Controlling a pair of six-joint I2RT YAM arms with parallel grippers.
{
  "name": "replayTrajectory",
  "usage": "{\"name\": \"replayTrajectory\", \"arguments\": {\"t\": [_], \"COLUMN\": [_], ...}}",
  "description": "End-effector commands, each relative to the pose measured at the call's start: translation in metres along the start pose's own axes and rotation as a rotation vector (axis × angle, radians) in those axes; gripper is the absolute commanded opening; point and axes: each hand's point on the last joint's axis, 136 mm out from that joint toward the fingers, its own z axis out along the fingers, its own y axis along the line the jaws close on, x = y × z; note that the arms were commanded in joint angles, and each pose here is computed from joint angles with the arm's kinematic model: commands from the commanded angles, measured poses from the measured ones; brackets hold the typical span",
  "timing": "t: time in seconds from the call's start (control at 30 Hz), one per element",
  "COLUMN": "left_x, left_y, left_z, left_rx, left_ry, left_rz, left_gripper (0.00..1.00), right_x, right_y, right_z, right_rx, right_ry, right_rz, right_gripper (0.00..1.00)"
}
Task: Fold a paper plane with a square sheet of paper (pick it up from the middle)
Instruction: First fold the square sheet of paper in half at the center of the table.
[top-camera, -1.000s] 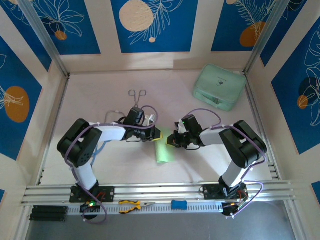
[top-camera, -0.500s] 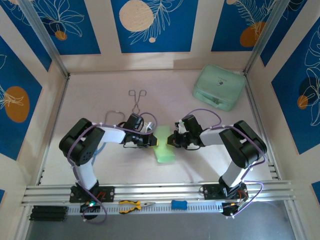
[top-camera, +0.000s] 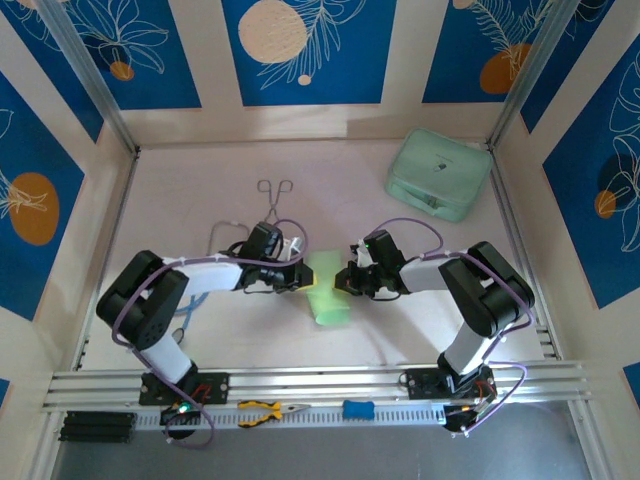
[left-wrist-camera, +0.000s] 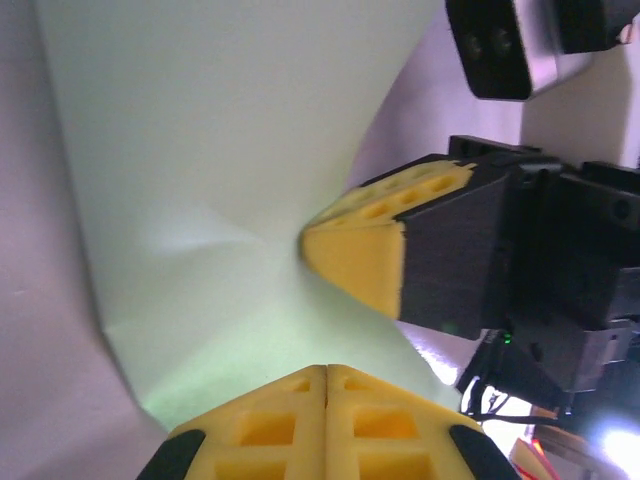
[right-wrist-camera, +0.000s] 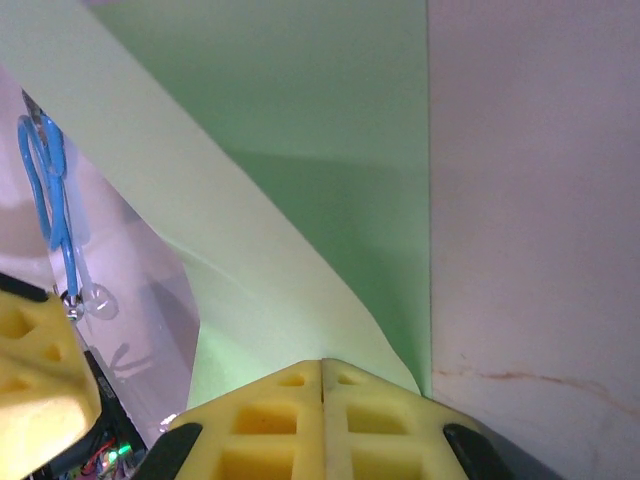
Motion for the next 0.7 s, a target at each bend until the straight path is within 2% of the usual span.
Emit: {"name": "replayTrajectory", "arguments": {"t": [0.0, 0.27, 0.4, 0.47, 0.6, 0.67], "left_x": [0.018, 0.041, 0.063, 0.076, 0.078, 0.070], "left_y": [-0.003, 0.044, 0.084, 0.097, 0.088, 0.072], "left_z": [0.013, 0.028, 0.025, 0.023, 0.016, 0.012], "left_rx": [0.031, -0.078, -0.221, -0.238, -0.192, -0.155], "left_ry": [0.072, 0.133, 0.173, 0.186, 0.151, 0.128], "left_rz": [-0.064, -0.132, -0.131, -0.146, -0.142, -0.120], "left_gripper": [0.00, 0.00, 0.00, 0.00, 0.00, 0.00], "right_x": [0.030, 0.029, 0.029, 0.029, 0.030, 0.030], "right_y": [-0.066, -0.065, -0.064, -0.064, -0.064, -0.063], "right_z": [-0.002, -0.002, -0.001, -0.001, -0.002, -0.003], "right_rx": [0.238, 0.238, 0.237, 0.240, 0.239, 0.238], "right_ry": [0.049, 0.043, 0.045, 0.050, 0.051, 0.050], "right_rz": [0.115, 0.110, 0.103, 0.105, 0.099, 0.096], "right_gripper": [0.00, 0.00, 0.00, 0.00, 0.00, 0.00]}}
